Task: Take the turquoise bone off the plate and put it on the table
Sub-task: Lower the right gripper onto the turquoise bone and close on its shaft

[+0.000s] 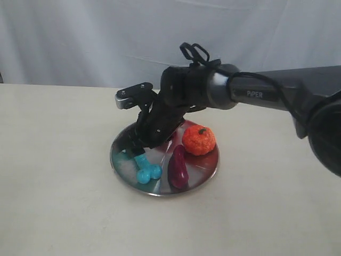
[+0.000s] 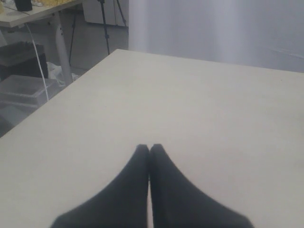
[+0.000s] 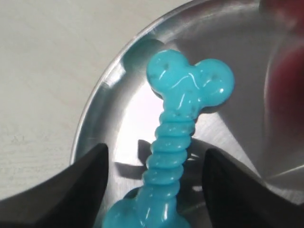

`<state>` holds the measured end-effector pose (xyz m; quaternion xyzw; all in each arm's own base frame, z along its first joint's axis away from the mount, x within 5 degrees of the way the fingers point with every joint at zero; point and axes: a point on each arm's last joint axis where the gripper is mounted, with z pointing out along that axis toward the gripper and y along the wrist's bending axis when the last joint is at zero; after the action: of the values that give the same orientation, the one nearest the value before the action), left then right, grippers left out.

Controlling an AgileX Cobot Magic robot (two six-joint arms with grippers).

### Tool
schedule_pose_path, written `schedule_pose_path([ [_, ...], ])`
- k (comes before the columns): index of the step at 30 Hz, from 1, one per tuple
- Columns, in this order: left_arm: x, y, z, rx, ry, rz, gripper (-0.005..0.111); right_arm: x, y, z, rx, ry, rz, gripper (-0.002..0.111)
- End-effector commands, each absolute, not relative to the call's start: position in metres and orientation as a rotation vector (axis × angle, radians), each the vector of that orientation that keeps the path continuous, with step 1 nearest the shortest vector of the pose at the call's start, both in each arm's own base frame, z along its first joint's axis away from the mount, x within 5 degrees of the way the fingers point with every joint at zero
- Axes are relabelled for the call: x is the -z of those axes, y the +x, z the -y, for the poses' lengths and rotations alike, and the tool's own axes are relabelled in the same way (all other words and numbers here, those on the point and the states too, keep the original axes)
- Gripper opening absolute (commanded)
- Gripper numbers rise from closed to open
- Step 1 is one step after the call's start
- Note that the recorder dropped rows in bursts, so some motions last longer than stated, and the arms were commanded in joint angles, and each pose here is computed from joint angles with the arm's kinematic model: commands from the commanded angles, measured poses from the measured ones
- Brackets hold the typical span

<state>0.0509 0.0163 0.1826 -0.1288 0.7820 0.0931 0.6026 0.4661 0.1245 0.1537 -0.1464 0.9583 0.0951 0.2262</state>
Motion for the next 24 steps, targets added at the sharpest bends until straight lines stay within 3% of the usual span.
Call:
schedule_pose_path([
  [1, -0.182, 0.051, -0.016, -0.214, -0.304, -1.806, 0.0, -0.146, 0.472, -0.126, -0.242, -0.421, -2.613, 0.056],
  [24, -0.182, 0.051, -0.016, -0.214, -0.304, -1.806, 0.0, -0.135, 0.474, -0.126, -0.229, -0.443, -2.613, 0.05],
])
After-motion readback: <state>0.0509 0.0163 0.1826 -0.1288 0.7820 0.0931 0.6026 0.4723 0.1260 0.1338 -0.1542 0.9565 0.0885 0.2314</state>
